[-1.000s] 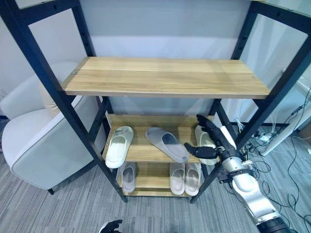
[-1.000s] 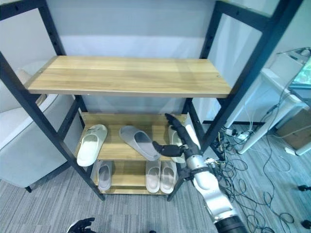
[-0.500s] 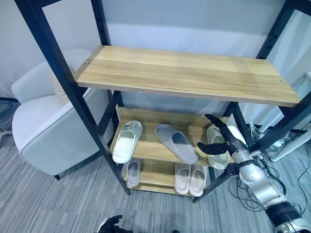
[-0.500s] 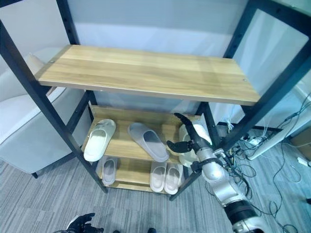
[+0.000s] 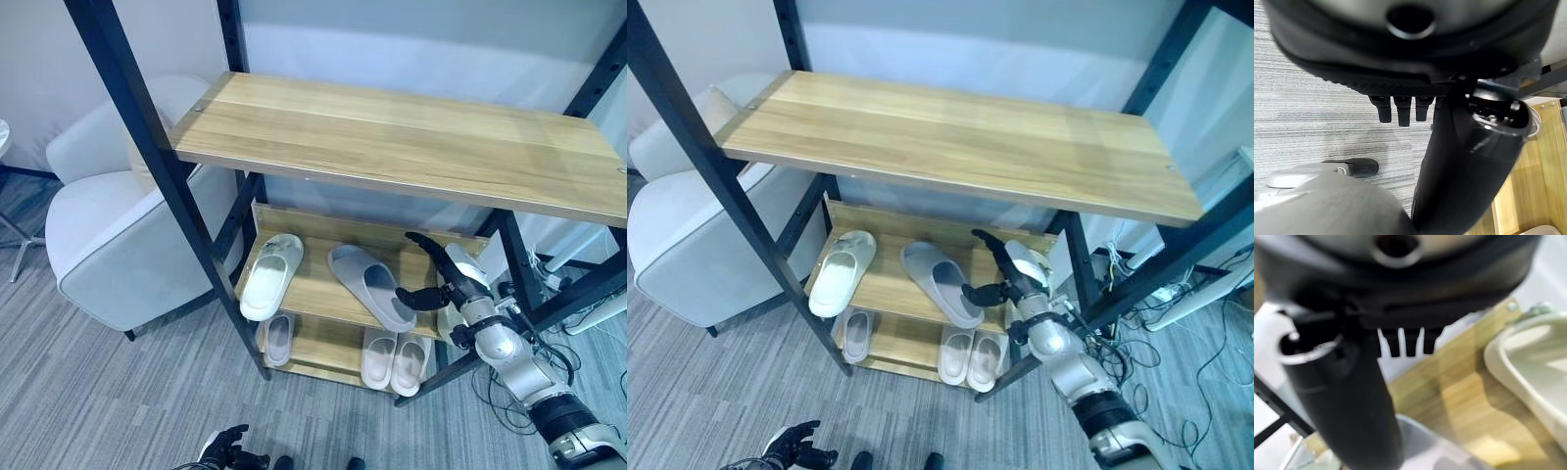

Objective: Arrange the slippers neatly on the shoe rack.

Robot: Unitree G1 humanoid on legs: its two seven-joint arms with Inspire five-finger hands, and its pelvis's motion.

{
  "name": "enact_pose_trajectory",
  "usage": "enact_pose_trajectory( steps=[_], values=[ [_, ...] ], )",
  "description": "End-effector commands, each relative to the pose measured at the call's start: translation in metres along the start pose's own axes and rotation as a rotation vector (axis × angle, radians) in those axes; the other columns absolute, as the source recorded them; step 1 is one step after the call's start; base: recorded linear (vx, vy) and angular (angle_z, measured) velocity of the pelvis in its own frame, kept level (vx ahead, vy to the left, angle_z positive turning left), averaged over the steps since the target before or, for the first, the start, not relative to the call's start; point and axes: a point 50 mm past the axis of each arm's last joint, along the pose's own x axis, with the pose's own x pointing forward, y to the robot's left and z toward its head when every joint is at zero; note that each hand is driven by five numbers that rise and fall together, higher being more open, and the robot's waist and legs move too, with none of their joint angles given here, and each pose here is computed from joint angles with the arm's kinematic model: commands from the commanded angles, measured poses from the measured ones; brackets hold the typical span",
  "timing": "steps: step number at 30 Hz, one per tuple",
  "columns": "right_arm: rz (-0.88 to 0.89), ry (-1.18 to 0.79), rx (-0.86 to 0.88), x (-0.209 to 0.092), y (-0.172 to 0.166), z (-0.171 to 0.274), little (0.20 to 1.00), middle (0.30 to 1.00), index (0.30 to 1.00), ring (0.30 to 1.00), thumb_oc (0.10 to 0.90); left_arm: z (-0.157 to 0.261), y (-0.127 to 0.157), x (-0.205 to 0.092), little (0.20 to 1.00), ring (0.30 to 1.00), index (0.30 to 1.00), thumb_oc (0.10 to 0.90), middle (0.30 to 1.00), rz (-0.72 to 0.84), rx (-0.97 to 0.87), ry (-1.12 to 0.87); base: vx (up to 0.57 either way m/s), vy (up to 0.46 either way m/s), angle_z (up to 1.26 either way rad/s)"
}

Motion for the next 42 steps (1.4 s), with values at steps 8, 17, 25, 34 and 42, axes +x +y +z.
enact_pose_trajectory(
  steps=[8,17,25,34,42],
  values=[
    [-0.18,-0.079,-0.048,0.036,-0.035,0.026,0.9,0.9,0.9,0.9,0.8,-0.043,-0.027,-0.013,0.9,0.9,0.9,0.8,0.9,-0.091,0.099,0.154,0.0,0.009,0.07],
    [-0.182,-0.055,-0.053,0.047,-0.029,0.029,0.9,0.9,0.9,0.9,0.8,-0.047,-0.028,-0.014,0.9,0.9,0.9,0.8,0.9,-0.086,0.103,0.163,0.01,0.0,0.06],
    [-0.176,-0.037,-0.03,0.053,-0.02,0.031,0.3,0.3,0.3,0.3,0.4,-0.048,-0.028,-0.015,0.9,0.9,0.9,0.8,0.9,-0.082,0.099,0.168,0.01,-0.005,0.1],
    [-0.159,-0.049,-0.013,0.05,-0.014,0.033,0.3,0.3,0.3,0.3,0.4,-0.049,-0.029,-0.015,0.9,0.9,0.9,0.8,0.9,-0.081,0.098,0.175,0.0,-0.003,0.02],
    [-0.208,-0.12,0.024,0.036,-0.021,0.04,0.3,0.3,0.3,0.3,0.4,-0.046,-0.027,-0.014,0.9,0.9,0.9,0.8,0.9,-0.069,0.084,0.175,0.0,0.0,0.0]
  ],
)
